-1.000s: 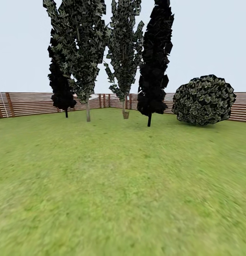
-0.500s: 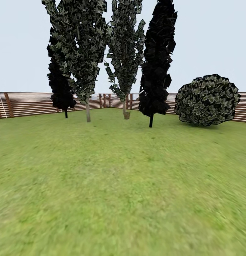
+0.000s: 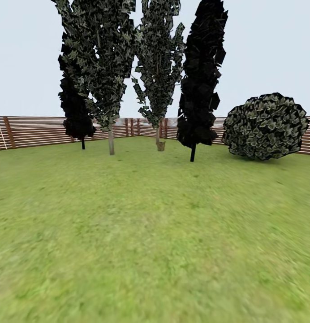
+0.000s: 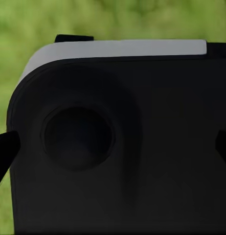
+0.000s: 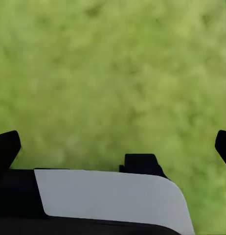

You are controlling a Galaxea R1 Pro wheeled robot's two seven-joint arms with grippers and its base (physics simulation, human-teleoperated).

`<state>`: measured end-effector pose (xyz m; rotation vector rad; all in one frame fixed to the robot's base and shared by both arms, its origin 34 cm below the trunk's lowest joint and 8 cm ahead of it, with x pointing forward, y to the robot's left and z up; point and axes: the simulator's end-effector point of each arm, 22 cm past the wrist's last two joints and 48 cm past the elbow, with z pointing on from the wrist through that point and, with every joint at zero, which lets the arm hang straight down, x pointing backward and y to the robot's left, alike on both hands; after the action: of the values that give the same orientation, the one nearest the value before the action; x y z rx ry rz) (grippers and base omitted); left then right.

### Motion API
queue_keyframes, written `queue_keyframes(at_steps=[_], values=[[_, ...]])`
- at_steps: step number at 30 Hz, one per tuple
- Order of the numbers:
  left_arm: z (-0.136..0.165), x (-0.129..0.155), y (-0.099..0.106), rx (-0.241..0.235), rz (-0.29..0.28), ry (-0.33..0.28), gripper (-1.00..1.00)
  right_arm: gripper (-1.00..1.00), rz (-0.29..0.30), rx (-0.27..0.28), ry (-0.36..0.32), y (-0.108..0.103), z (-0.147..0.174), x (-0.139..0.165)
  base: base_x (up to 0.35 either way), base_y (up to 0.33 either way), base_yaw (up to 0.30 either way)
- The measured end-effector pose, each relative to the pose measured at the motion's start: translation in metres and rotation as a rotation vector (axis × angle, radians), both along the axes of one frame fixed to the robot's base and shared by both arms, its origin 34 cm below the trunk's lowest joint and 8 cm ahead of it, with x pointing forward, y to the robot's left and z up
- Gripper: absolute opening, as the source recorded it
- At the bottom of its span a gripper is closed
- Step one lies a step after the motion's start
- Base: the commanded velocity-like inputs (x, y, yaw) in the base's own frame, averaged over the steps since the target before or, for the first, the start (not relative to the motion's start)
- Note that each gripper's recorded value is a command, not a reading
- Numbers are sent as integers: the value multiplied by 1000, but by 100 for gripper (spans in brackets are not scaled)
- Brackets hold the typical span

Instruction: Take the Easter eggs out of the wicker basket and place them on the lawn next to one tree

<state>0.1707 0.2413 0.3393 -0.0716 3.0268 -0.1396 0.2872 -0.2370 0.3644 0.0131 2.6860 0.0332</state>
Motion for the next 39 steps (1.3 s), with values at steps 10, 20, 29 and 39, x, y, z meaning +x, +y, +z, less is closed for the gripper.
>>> queue_keyframes(at_steps=[10,20,29,39], values=[[0,-3,0,0,0,6,100,100,0,0,0,0,0,0,334,115,0],[0,-3,-1,-2,0,5,100,100,0,0,1,0,0,0,334,108,0],[0,-2,0,-3,18,5,100,100,0,0,0,0,0,0,334,106,0],[0,-2,-1,-6,20,4,100,100,0,0,0,0,0,0,334,106,0]])
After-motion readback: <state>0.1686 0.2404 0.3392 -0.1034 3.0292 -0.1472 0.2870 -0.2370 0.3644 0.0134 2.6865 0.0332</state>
